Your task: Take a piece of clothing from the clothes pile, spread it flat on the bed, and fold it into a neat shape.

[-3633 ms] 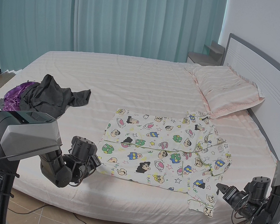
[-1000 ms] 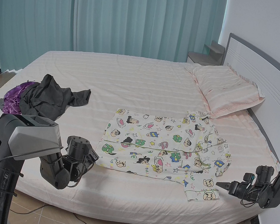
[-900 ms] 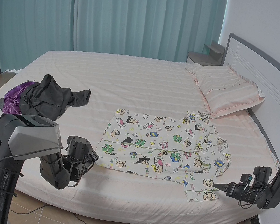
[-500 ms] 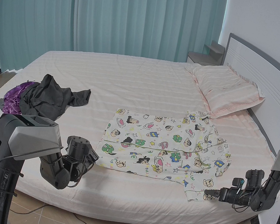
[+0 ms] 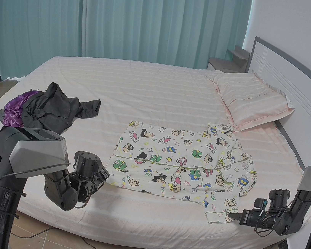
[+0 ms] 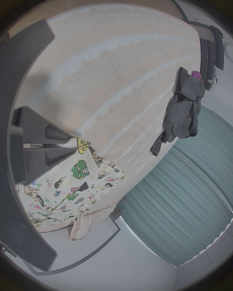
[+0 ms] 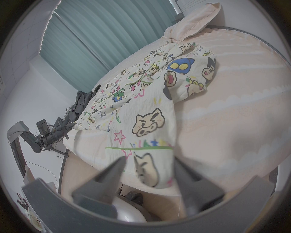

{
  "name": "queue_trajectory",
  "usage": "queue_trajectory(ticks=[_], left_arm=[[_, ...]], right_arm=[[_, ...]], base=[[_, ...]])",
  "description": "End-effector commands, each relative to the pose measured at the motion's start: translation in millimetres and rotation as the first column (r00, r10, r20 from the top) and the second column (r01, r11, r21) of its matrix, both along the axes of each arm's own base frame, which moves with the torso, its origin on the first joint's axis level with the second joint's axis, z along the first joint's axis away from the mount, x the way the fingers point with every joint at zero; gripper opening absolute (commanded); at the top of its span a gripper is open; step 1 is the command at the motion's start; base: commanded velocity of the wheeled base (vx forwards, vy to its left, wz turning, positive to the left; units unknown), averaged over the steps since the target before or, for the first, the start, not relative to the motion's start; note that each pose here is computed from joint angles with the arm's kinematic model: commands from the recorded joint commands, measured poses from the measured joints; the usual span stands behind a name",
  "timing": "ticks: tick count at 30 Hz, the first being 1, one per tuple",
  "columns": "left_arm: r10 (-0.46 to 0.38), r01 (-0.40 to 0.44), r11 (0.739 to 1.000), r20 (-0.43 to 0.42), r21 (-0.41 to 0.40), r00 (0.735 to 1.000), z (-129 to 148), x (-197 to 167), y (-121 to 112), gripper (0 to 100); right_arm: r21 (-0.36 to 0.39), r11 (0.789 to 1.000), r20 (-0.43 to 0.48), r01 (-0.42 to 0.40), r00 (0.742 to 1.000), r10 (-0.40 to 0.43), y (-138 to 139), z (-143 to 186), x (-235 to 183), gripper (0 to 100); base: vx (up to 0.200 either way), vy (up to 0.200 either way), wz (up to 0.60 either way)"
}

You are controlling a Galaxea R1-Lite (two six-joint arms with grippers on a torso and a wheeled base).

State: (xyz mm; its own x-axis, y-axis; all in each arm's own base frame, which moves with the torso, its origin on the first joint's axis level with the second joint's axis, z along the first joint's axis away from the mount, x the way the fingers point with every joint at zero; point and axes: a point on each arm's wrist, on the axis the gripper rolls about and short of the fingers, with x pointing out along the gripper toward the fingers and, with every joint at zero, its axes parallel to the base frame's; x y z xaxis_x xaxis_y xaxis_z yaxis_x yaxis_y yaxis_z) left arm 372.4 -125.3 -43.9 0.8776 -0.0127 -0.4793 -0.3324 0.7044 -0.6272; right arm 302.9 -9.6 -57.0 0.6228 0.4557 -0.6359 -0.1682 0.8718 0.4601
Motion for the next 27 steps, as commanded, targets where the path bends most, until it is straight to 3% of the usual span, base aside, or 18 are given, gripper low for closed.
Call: queue_trajectory(ticks=[1,7,12,18,27], left_arm=[[-0.002,0.002,1.0,0.0,0.001,1.0,0.1,-0.3,-0.5,0],[0.0,0.0,1.0,-0.001,0.002,1.0,0.1,-1.0,0.4,0],[-0.005,0.005,1.0,0.025,0.001,1.0,4.7,-8.7,-1.7,0],[-0.033,0.026,0.995,0.072,0.1,0.997,4.7,-22.3,-1.2,0],[-0.107,0.1,0.974,0.024,0.205,0.994,-1.0,-45.8,-10.3,0]], right_arm=[[0.001,1.0,-0.008,0.005,1.0,-0.005,-1.8,-1.0,-2.1,0],[0.012,1.0,-0.01,0.02,1.0,-0.02,-7.7,5.6,-9.3,0],[0.065,0.998,0.017,-0.005,1.0,0.004,-11.9,27.6,-23.2,0],[0.073,0.997,0.004,-0.006,1.0,0.006,-10.5,39.1,-43.0,0],[0.072,0.997,0.002,-0.005,1.0,0.004,-8.4,54.3,-67.9,0]], base=[[0.0,0.0,0.0],[0.0,0.0,0.0],[0.0,0.0,0.0],[0.0,0.0,0.0],[0.0,0.0,0.0]])
